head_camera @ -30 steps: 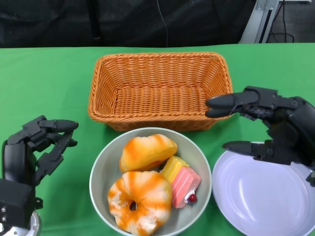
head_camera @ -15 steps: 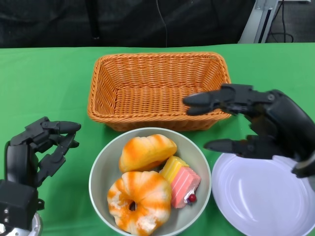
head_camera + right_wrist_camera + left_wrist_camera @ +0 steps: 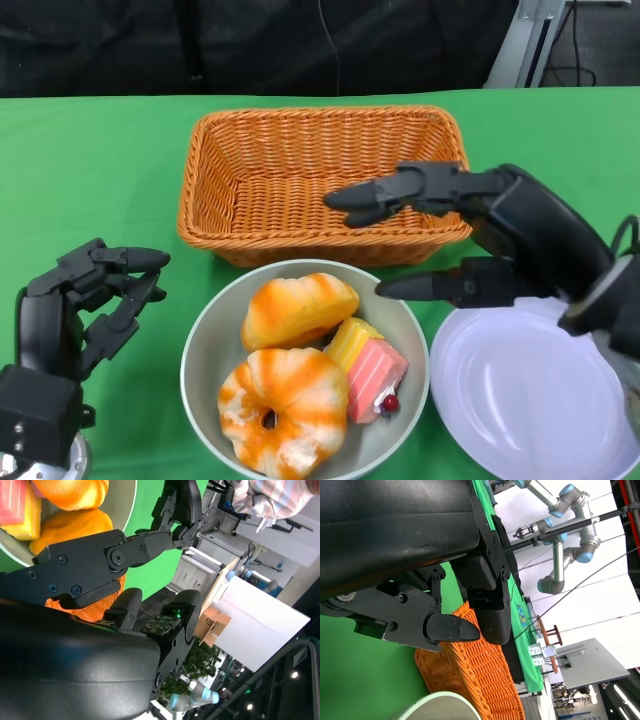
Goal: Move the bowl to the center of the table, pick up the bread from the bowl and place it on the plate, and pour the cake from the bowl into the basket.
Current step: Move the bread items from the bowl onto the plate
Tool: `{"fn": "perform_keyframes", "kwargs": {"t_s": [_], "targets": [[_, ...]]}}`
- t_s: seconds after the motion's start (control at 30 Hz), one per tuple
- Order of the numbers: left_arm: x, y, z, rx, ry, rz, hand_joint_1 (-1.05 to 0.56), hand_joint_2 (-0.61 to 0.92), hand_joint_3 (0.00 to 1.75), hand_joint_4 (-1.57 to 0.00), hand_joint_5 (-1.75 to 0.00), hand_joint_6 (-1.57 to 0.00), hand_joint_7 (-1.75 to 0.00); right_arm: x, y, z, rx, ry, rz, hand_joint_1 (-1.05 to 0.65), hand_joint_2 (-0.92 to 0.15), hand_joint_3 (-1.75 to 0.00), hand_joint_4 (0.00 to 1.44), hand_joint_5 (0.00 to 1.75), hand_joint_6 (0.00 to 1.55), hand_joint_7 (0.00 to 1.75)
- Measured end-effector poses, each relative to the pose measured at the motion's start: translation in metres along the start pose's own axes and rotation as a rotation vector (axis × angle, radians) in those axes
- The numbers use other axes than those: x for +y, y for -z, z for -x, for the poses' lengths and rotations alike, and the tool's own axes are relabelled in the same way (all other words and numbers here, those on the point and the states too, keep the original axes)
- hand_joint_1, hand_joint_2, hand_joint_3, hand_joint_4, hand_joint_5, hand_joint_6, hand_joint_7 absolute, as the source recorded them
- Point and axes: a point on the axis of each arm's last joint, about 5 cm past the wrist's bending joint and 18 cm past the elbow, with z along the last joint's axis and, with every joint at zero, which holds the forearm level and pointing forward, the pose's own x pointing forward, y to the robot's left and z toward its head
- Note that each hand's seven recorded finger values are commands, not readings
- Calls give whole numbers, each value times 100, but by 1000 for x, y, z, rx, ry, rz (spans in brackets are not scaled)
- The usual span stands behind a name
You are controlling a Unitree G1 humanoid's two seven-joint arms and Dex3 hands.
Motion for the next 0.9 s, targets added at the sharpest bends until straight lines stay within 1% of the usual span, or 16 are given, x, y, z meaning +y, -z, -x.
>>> {"fn": "perform_keyframes", "kwargs": {"t_s": [0.1,0.2,0.27,0.33,0.37,0.47,0.53,0.63,0.7,0.8,0.9], "targets": [[-2,0,0,1,1,5,-21,92,22,-82,-119,-94,-74,2,-2,-5,-3,-31,48,-52,-88,0,55,73,61,15],[-2,0,0,0,2,6,-20,92,23,-82,-117,-93,-74,5,-4,-11,16,-72,111,-55,-89,0,59,67,63,11],[-2,0,0,0,8,7,-21,92,24,-82,-115,-93,-74,7,-6,-13,28,-82,144,-58,-89,0,63,59,65,8],[-2,0,0,0,19,9,-23,92,24,-82,-114,-93,-73,10,-8,-16,44,-99,161,-58,-89,0,65,54,66,6],[-2,0,0,1,21,11,-23,92,24,-81,-122,-93,-73,11,-9,-17,49,-107,169,-58,-89,0,65,53,66,5],[-2,0,0,0,23,8,-25,92,22,-79,-133,-94,-74,15,-10,-21,55,-132,172,-57,-87,0,65,53,66,4],[-2,-1,-1,-1,28,4,-25,92,21,-79,-136,-94,-75,17,-10,-23,59,-150,188,-58,-87,0,64,54,67,4],[-2,-2,-3,-15,11,-1,-25,92,20,-80,-130,-94,-77,21,-10,-25,77,-168,220,-59,-87,0,63,54,66,3],[-3,-3,-3,-18,6,-7,-23,92,21,-81,-125,-93,-80,22,-10,-26,86,-176,238,-61,-88,0,63,53,65,2],[-4,-4,-4,-27,5,-17,-21,92,23,-81,-126,-90,-85,21,-9,-25,111,-183,279,-62,-88,0,61,53,64,1],[-5,-4,-4,-30,7,-16,-20,92,24,-80,-126,-88,-86,21,-10,-24,139,-189,315,-62,-88,0,60,52,63,0]]}}
